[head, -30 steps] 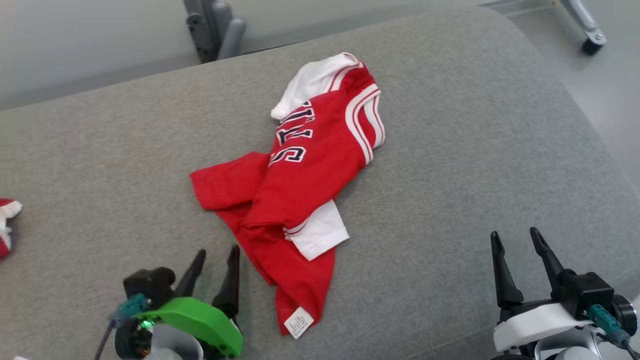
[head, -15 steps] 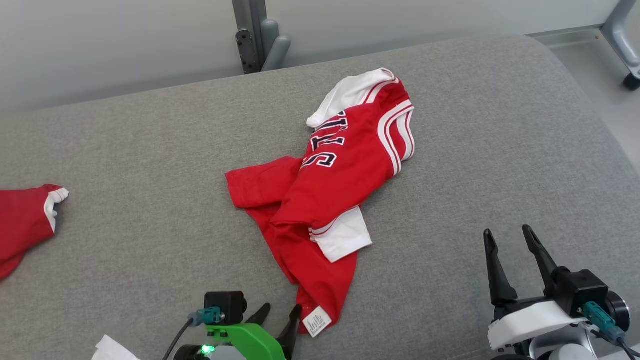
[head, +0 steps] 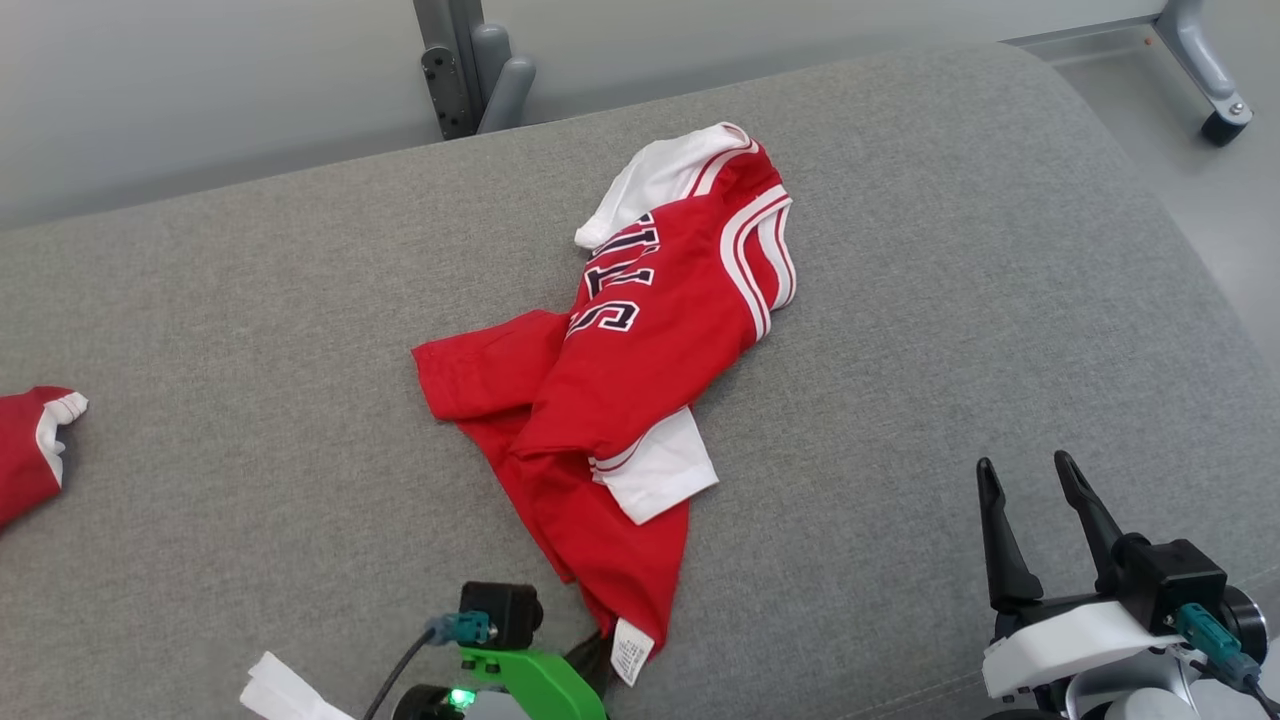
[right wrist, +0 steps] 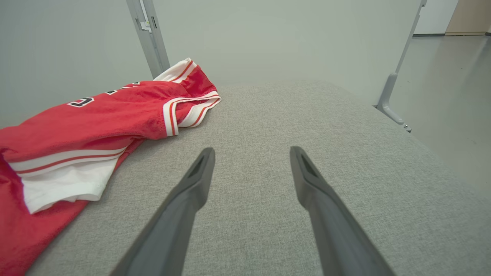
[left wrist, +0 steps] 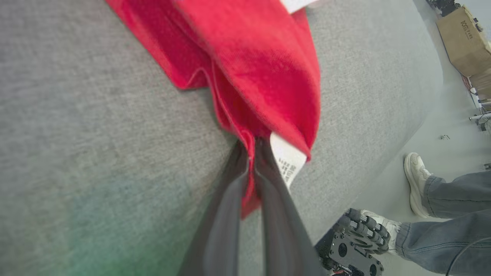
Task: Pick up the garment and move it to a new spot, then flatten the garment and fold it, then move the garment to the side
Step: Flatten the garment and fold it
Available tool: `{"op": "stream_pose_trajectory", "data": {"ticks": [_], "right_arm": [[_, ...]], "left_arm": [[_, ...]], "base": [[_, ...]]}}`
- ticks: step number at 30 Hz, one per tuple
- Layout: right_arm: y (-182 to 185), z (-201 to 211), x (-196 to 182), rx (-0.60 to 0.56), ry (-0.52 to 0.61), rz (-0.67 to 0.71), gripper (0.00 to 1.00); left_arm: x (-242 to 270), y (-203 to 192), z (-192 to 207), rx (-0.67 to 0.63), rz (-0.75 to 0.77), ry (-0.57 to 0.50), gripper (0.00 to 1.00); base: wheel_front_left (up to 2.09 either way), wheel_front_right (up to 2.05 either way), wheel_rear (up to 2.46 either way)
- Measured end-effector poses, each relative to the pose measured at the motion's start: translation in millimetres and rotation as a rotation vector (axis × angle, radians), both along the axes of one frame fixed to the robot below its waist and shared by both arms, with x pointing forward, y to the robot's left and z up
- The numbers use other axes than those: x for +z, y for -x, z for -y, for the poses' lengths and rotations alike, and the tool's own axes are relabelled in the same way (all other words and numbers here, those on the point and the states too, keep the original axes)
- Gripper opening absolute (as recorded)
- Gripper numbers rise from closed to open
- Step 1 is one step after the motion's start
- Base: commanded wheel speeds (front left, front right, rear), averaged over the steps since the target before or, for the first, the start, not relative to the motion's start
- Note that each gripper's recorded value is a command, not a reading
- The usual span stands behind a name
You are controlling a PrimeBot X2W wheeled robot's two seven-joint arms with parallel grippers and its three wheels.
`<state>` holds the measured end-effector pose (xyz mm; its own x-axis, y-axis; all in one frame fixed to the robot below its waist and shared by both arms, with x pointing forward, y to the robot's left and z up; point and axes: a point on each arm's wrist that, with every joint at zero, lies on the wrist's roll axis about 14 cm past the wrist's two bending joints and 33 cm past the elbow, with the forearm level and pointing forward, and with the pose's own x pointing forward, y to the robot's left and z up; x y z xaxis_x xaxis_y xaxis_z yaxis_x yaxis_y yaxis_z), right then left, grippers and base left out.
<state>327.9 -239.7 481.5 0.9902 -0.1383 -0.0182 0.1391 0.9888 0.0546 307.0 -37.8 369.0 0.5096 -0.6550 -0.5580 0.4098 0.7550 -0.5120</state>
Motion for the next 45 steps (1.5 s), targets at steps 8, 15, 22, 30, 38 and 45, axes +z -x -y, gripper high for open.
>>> {"op": "stream_pose_trajectory", "data": {"ticks": [8, 15, 22, 30, 38, 45], "right_arm": [[-3, -2, 0, 0.009, -0.005, 0.002, 1.00], [-1, -6, -1, 0.022, -0.010, 0.002, 1.00], [-7, -24, -4, 0.077, -0.024, -0.003, 1.00], [-7, -23, 1, 0.078, -0.010, 0.011, 1.00], [3, -20, -1, 0.065, -0.002, 0.001, 1.00], [3, -11, 6, 0.033, -0.011, 0.023, 1.00]], "left_arm": [[3, -9, -18, 0.042, 0.074, -0.028, 0.00], [28, -48, -126, 0.299, 0.267, -0.213, 0.00], [24, -22, -172, 0.391, 0.256, -0.339, 0.16], [64, -44, -167, 0.461, 0.436, -0.331, 1.00], [98, -14, -55, 0.118, 0.381, -0.053, 1.00], [51, -27, -27, 0.031, 0.246, -0.119, 1.00]], "base": [[0.00, 0.00, 0.00], [0.00, 0.00, 0.00], [0.00, 0.00, 0.00], [0.00, 0.00, 0.00], [0.00, 0.00, 0.00], [0.00, 0.00, 0.00]]}}
